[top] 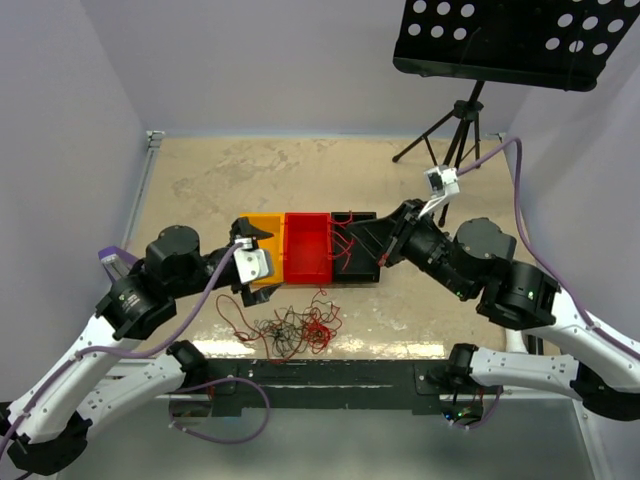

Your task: Untangle the cables

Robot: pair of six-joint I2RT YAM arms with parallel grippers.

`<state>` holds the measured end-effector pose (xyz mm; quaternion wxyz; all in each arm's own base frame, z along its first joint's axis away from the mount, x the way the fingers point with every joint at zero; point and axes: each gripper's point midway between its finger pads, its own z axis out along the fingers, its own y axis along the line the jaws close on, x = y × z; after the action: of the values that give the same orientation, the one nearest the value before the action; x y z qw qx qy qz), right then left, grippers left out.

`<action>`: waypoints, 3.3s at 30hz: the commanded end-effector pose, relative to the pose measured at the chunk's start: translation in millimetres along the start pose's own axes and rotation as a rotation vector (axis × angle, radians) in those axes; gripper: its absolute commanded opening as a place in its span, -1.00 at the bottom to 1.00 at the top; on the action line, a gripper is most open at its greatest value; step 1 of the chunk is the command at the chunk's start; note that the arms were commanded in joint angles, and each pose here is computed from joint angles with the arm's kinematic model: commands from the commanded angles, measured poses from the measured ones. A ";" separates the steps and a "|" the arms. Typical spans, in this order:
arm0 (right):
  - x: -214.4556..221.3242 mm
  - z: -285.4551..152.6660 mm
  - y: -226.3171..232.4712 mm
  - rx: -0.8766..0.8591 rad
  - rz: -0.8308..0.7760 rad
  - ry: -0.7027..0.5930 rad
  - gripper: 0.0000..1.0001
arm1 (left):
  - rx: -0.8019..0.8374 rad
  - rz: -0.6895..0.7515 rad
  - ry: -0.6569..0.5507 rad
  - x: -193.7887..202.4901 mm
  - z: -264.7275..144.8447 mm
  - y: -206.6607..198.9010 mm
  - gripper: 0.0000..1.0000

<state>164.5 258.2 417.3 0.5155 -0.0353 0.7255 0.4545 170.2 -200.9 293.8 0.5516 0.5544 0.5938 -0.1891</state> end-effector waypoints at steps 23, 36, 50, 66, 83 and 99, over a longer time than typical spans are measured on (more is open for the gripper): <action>-110.2 -37.3 120.4 -0.418 0.041 -0.219 -1.00 | 0.601 -0.330 -0.404 -29.5 58.1 -104.1 0.86; -38.9 -0.5 71.0 -0.274 0.048 -0.085 -1.00 | 0.458 -0.212 -0.456 -64.8 44.6 -68.2 -1.00; 90.4 0.4 -25.3 -0.143 0.044 0.130 0.07 | 0.177 -0.117 -0.469 -116.6 7.5 -4.9 -1.00; 121.7 30.2 -31.7 -0.149 0.007 0.166 0.01 | -0.025 0.100 -0.549 -178.7 -24.0 49.2 -1.00; 55.5 -6.7 -66.2 0.085 0.030 -0.026 0.34 | -0.083 -0.089 -0.501 -140.6 64.5 82.6 -1.00; 58.1 -24.4 -102.8 0.259 0.023 -0.017 0.29 | -0.122 -0.217 -0.395 -88.9 169.1 111.5 -1.00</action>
<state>166.1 214.1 310.3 0.5105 0.0165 0.7663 0.3897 303.3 -339.0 326.4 0.6220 0.4292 0.5700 -0.3226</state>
